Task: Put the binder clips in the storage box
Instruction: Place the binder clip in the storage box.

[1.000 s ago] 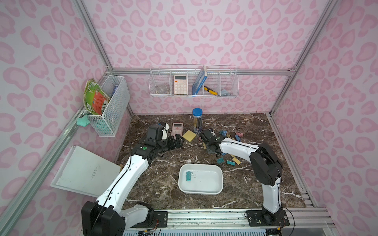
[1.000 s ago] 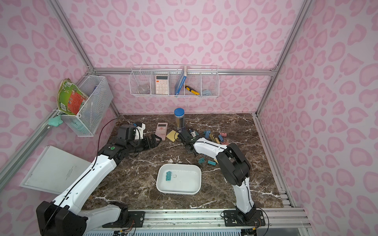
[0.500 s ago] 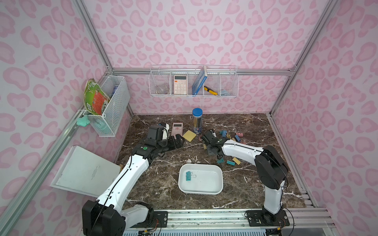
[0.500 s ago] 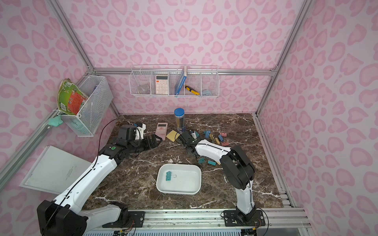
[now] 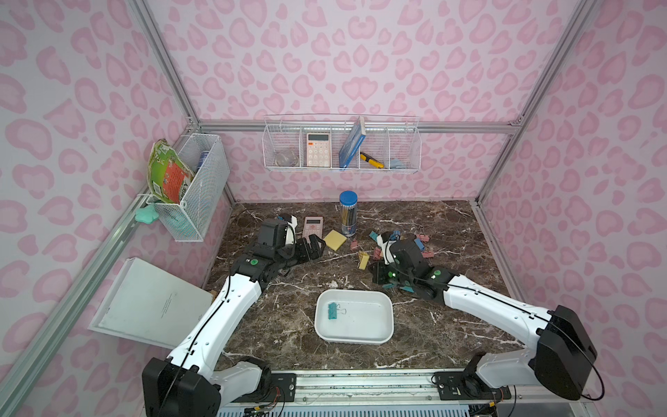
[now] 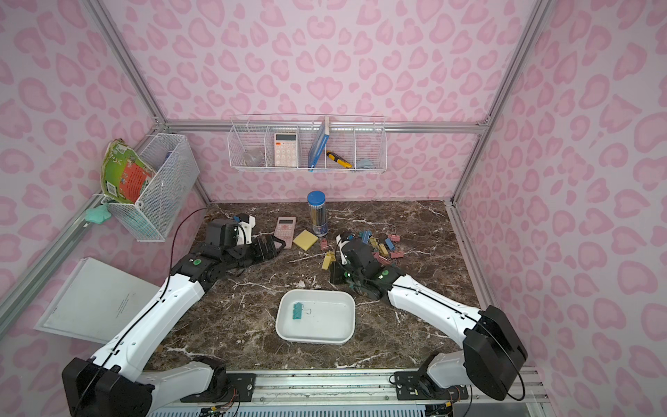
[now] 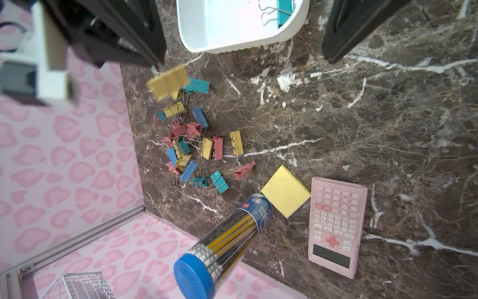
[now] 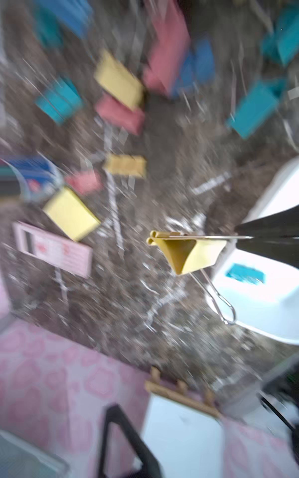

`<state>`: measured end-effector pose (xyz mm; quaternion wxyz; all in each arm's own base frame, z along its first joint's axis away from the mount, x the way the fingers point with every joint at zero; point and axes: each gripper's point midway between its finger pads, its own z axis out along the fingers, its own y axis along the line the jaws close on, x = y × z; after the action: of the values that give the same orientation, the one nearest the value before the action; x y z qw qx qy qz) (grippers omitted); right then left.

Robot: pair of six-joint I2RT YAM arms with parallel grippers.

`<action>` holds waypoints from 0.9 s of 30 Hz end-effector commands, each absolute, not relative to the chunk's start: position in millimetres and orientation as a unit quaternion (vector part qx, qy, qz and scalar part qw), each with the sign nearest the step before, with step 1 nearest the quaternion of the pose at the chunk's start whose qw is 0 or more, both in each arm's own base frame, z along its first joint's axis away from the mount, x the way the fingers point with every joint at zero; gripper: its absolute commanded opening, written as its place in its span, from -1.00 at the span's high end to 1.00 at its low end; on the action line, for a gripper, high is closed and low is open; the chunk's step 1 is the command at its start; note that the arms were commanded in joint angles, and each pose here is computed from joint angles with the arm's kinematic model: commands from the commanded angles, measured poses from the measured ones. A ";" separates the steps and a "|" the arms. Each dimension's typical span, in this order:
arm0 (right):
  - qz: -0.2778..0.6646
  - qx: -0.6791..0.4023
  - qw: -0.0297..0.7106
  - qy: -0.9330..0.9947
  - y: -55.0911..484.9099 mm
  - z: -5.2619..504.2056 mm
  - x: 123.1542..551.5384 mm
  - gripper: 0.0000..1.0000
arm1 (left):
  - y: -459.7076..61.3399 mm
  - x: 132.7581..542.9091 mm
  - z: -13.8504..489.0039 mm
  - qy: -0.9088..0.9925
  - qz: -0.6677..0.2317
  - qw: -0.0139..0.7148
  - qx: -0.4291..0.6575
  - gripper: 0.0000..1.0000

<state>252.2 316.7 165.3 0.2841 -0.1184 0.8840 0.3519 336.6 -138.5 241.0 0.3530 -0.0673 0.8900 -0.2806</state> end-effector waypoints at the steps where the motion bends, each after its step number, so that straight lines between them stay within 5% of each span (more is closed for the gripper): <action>1: 0.544 -0.146 0.184 0.805 370.2 201.3 184.9 1.00 | -132.3 338.3 245.7 0.886 -0.273 0.367 -0.076 -0.99; 7: 0.514 -0.195 0.127 0.826 400.7 161.5 156.5 1.00 | -128.9 336.7 245.1 0.888 -0.264 0.369 -0.074 -0.98; 20: 0.424 -0.191 0.119 0.877 415.6 95.1 184.3 1.00 | -128.4 337.5 232.4 0.898 -0.254 0.352 -0.075 -0.98; 27: 0.399 -0.185 0.130 0.889 411.2 88.5 192.7 0.66 | -133.0 343.5 230.8 0.900 -0.259 0.344 -0.071 -0.98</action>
<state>186.5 412.5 80.8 0.1055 -0.1820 0.8895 0.4056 341.7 -130.8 226.4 0.3399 -0.0825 0.9010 -0.2564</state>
